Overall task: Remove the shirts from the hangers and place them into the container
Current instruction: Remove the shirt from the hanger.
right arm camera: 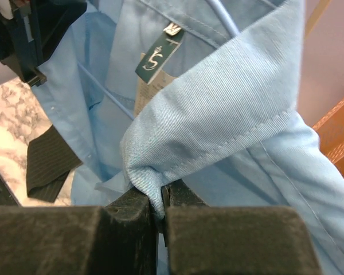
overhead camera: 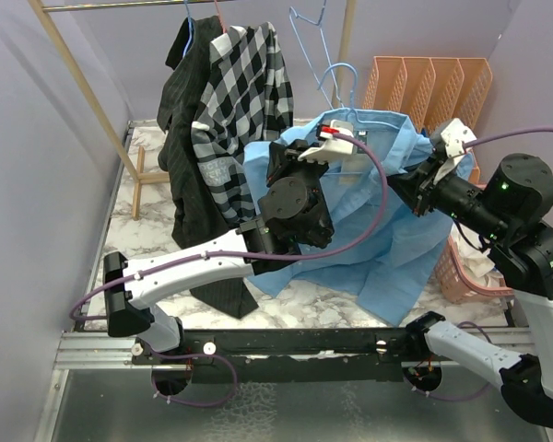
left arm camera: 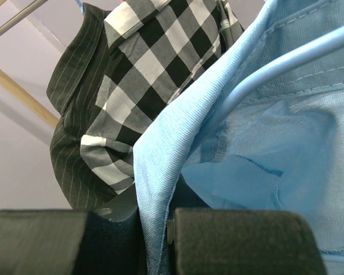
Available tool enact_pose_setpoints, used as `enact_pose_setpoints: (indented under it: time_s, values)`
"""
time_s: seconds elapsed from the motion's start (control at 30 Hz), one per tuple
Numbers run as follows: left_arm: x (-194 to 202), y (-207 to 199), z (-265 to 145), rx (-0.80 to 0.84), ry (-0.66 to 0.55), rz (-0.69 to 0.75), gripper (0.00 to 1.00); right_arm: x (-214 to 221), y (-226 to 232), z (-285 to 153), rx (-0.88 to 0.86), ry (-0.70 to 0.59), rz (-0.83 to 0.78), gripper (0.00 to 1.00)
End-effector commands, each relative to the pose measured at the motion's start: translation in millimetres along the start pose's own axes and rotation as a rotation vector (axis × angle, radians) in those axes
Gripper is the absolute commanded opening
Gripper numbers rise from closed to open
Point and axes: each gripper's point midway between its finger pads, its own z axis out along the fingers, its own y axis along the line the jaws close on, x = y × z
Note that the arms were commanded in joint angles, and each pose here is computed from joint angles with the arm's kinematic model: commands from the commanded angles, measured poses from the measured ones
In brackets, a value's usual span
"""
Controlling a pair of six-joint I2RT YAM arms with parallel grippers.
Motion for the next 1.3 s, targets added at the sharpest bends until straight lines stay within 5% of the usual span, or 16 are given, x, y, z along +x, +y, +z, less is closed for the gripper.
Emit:
enact_pose_setpoints:
  time_s: [0.0,0.1,0.17,0.27,0.57,0.9,0.97,1.1,1.27]
  values:
    - [0,30,-1,-0.035,0.021,-0.141,0.0,-30,-18,-10,0.102,-0.105,-0.041,0.01]
    - [5,35,-2,-0.042,0.029,-0.143,0.0,-35,-12,-22,0.089,-0.12,-0.066,0.07]
    - [8,37,-2,-0.049,0.036,-0.155,0.0,-33,1,-26,0.022,-0.121,-0.063,0.52]
    - [11,38,-1,-0.06,0.048,-0.159,0.0,-26,18,-25,-0.069,-0.109,-0.042,0.81]
    - [8,32,-1,-0.062,0.052,-0.161,0.0,-35,27,-12,-0.142,-0.117,0.011,0.85]
    - [7,27,-2,-0.057,0.049,-0.174,0.0,-24,7,20,-0.064,-0.072,0.079,0.76]
    - [8,24,-2,-0.056,0.048,-0.175,0.0,-26,2,24,-0.042,-0.067,0.089,0.65]
    - [13,21,-2,-0.058,0.054,-0.163,0.0,-22,-26,23,0.11,-0.041,0.076,0.06]
    - [34,23,-5,-0.066,0.069,-0.114,0.0,-38,-68,-24,0.385,-0.078,-0.055,0.01]
